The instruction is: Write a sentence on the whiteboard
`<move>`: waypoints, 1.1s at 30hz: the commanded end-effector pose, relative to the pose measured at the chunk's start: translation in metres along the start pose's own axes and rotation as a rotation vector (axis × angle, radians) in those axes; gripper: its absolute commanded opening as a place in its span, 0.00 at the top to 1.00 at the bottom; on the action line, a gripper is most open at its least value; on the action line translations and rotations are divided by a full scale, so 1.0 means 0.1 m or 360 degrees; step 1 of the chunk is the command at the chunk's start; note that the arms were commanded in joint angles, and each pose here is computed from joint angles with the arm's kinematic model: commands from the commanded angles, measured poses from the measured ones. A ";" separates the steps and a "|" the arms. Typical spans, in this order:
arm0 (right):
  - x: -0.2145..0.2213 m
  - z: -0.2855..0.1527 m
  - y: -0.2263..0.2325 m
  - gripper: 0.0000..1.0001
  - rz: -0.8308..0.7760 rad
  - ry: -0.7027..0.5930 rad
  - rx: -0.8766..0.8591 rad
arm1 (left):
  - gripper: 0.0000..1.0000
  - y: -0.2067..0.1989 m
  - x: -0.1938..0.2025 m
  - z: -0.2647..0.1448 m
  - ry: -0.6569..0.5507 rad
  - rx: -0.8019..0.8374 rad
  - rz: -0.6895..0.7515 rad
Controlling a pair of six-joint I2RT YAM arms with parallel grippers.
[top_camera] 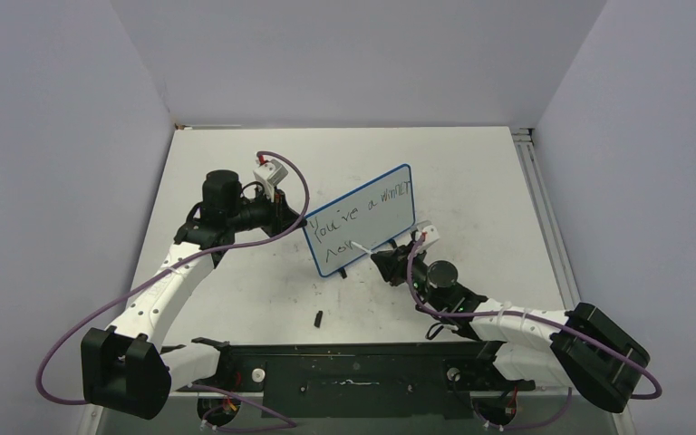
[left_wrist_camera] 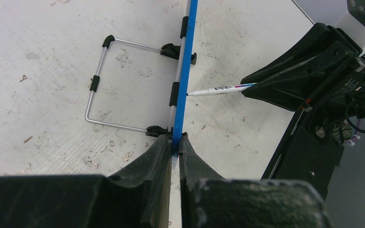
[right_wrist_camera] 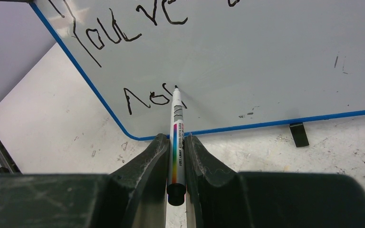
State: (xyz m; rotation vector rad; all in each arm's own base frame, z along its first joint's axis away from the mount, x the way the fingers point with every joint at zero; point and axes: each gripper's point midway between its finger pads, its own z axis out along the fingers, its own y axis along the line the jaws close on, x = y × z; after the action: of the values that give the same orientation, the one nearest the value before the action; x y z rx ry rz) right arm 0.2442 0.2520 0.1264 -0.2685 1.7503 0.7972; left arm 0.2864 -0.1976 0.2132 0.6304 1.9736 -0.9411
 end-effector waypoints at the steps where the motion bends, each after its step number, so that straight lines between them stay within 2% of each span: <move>1: 0.01 -0.02 -0.05 0.95 0.0018 -0.0029 0.0037 | 1.00 -0.09 -0.03 -0.02 -0.0014 0.0049 -0.0003; 9: 0.11 -0.08 -0.13 0.95 0.0022 -0.0001 0.0079 | 1.00 -0.10 -0.03 -0.02 -0.0012 0.0052 -0.0007; 33: -0.44 0.04 0.09 0.95 -0.0018 -0.0212 0.0003 | 1.00 -0.09 -0.03 -0.02 -0.0013 0.0049 -0.0006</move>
State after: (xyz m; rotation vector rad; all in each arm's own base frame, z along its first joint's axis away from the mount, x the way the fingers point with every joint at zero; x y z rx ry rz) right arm 0.2447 0.2437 0.1133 -0.2609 1.7850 0.7451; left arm 0.2859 -0.1980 0.2134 0.6327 1.9725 -0.9450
